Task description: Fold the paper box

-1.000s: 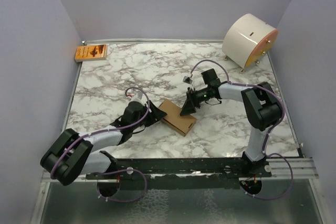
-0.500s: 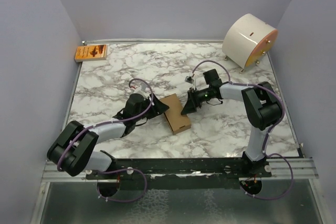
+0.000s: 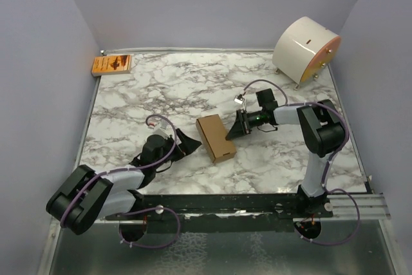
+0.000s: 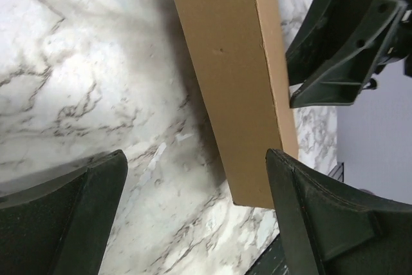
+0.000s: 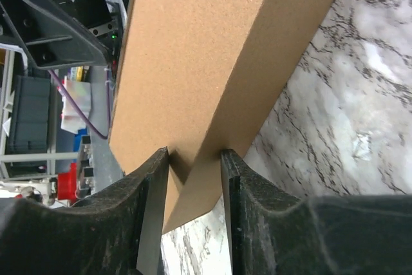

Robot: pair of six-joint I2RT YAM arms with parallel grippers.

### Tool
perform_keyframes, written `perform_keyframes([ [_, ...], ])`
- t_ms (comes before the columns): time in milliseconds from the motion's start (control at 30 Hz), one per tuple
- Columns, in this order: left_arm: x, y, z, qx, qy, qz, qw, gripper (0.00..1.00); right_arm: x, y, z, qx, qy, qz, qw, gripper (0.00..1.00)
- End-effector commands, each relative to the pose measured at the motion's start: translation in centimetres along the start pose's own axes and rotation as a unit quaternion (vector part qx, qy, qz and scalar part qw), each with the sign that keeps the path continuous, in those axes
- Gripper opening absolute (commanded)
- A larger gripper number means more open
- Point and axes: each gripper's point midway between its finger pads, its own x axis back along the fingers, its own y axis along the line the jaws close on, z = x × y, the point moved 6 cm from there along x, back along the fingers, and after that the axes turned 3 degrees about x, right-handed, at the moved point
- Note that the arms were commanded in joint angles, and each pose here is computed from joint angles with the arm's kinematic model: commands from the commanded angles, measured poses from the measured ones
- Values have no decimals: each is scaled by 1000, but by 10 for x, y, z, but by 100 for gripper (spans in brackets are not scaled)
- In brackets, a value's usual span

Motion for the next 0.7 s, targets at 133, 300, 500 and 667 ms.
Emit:
perform_keyframes([
  [133, -9, -36, -20, 22, -45, 97, 994, 96, 4, -16, 7, -28, -10, -4, 1000, 35],
  [300, -15, -42, -21, 39, -40, 121, 991, 98, 3, -20, 11, -42, -7, -12, 999, 32],
  [500, -30, -48, -22, 57, -28, 142, 988, 99, 2, -21, 12, -46, -6, -15, 999, 32],
  [667, -43, -54, -23, 63, -22, 157, 985, 99, 2, -23, 13, -48, -5, -16, 999, 32],
])
